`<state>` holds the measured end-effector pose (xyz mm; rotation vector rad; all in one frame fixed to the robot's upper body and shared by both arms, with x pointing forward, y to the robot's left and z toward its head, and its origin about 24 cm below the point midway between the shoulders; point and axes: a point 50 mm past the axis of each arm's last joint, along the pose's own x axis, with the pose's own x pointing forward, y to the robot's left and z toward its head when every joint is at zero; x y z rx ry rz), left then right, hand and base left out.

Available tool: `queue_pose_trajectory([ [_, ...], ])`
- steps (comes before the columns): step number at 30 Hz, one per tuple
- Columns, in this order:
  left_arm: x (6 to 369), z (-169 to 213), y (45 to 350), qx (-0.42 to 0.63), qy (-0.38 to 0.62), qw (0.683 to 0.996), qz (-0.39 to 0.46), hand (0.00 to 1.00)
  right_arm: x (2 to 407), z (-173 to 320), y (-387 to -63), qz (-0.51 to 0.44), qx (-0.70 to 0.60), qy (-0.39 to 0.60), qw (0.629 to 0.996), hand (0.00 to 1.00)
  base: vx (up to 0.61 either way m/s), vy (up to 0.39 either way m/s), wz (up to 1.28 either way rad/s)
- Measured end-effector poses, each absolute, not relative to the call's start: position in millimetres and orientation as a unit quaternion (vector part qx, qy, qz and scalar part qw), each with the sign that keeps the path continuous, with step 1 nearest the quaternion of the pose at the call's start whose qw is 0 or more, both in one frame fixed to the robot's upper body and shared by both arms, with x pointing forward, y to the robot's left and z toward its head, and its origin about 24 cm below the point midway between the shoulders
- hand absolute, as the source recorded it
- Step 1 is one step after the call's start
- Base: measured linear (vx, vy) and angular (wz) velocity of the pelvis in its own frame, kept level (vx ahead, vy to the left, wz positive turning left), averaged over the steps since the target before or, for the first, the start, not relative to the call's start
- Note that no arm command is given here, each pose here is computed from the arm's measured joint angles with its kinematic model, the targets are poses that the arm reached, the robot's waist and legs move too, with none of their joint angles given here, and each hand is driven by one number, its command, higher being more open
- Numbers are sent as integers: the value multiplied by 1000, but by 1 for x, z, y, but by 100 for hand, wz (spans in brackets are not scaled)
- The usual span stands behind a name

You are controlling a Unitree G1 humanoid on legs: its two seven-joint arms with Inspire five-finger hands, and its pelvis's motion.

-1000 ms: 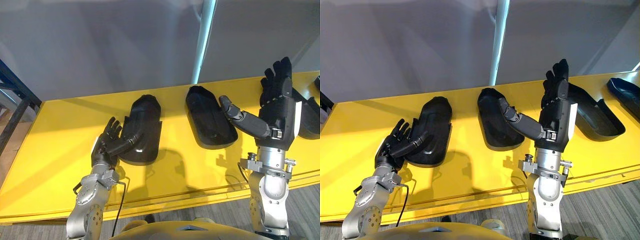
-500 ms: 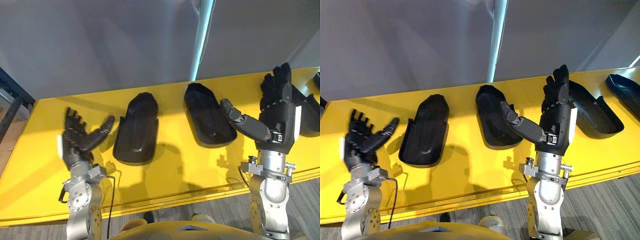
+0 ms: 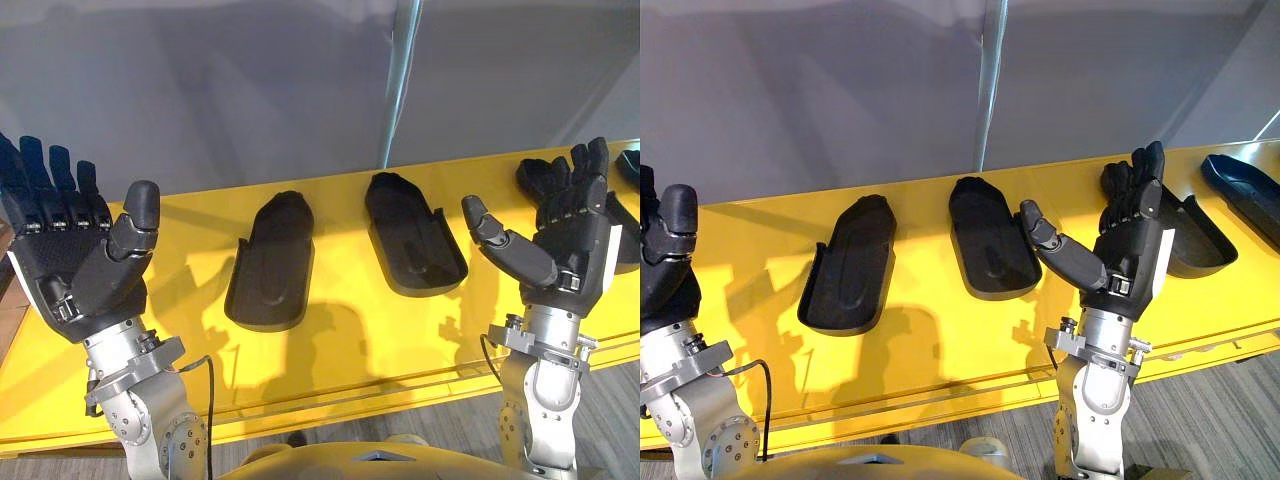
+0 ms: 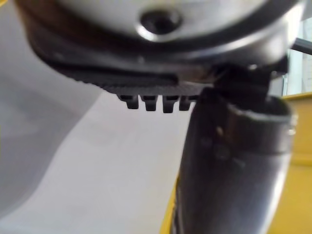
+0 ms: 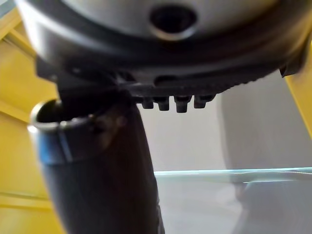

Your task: Walk over and take three plastic housings, then place them on the shelf

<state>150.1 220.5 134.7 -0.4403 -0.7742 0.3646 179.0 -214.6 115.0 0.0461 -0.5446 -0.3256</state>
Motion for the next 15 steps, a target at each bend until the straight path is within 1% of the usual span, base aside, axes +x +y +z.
queue_pose_trajectory([
  [3,150,133,221,-210,-363,890,177,100,175,109,-215,-162,33,-256,952,100,0,0,-2],
  [6,151,124,221,-184,-315,914,180,100,169,103,-217,-159,38,-241,957,100,0,0,-7],
  [8,151,111,220,-148,-251,939,182,100,166,100,-217,-154,39,-232,960,100,-14,10,-5],
  [11,152,88,220,-121,-167,961,184,100,164,96,-219,-157,54,-219,961,100,0,0,0],
  [15,149,76,222,-98,-130,966,201,100,161,92,-221,-163,54,-203,964,100,39,8,-2],
])
